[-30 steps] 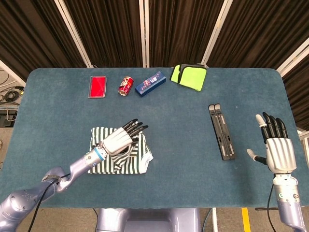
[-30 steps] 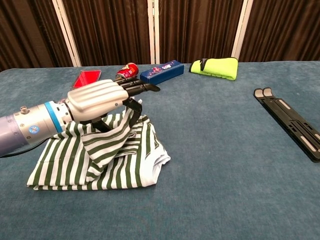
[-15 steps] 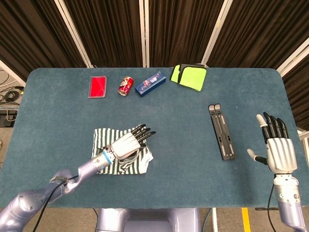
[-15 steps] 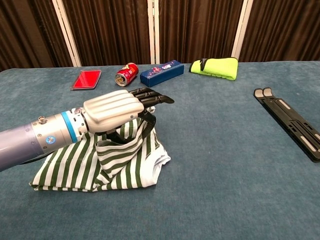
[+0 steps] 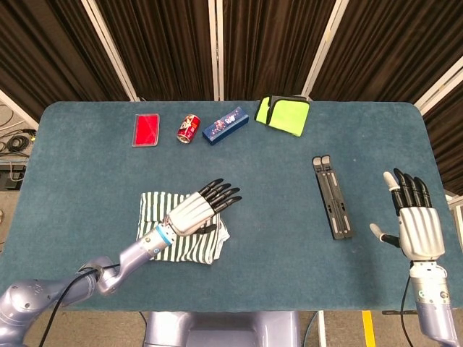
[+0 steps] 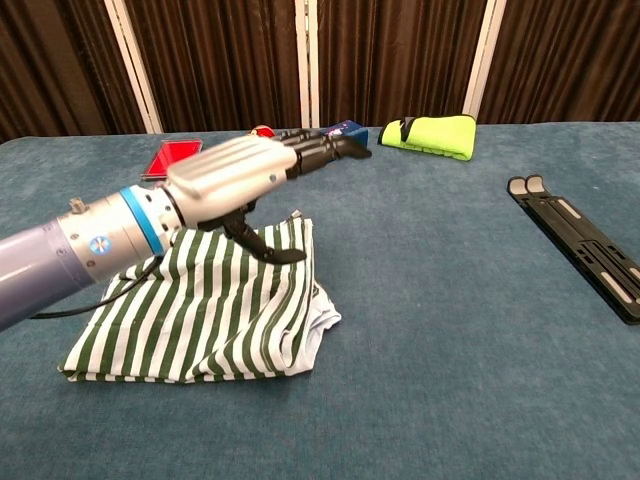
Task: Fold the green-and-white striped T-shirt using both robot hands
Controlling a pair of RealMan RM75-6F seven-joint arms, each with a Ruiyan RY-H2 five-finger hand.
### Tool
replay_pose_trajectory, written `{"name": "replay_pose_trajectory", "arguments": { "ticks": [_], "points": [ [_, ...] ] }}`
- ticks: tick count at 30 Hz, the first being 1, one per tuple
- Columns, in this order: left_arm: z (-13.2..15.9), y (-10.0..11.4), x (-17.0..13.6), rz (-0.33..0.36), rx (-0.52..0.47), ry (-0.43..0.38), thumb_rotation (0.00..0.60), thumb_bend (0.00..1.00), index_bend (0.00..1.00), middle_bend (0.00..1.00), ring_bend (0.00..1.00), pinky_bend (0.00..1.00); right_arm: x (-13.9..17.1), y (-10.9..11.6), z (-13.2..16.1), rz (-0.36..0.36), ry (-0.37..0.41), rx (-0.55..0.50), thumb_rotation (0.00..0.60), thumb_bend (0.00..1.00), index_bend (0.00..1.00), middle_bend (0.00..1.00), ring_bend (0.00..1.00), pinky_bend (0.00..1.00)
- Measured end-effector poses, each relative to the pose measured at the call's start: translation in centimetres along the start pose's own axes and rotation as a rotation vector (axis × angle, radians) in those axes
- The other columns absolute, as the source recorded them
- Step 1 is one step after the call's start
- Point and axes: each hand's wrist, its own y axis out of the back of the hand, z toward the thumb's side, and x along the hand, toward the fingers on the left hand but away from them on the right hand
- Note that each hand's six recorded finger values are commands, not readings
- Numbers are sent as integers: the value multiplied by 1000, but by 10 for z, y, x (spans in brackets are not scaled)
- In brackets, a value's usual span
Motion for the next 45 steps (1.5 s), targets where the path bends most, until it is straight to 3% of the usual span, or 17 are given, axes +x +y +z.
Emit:
{"name": "replay_pose_trajectory", "arguments": {
  "ticks": [5,11,15,18,27,34,45],
  "points": [
    [-6,27,-4,51,-10,26,600,180,0,0,0,0,1,2,0,-3,1,-4,600,0,57,0,0,0],
    [-45,52,-32,40,-15,180,600,178,0,0,0,0,2,2,3,-1,10,-10,600,0,57,0,0,0],
    [-83,38,-71,-42,-32,326,600,177,0,0,0,0,2,1,4,2,14,-9,600,0,57,0,0,0],
    [-94,30,-83,-75,-46,365,600,177,0,0,0,0,2,0,4,4,16,-7,600,0,57,0,0,0],
    [-111,9,-94,-127,-59,422,600,178,0,0,0,0,1,-3,3,11,10,2,600,0,57,0,0,0],
    [-122,-6,-89,-119,-78,455,600,185,0,0,0,0,0,-7,2,18,6,11,600,0,57,0,0,0],
    [-130,-34,-96,-187,-95,481,600,185,0,0,0,0,-1,-10,1,24,2,20,600,0,58,0,0,0]
  ]
}}
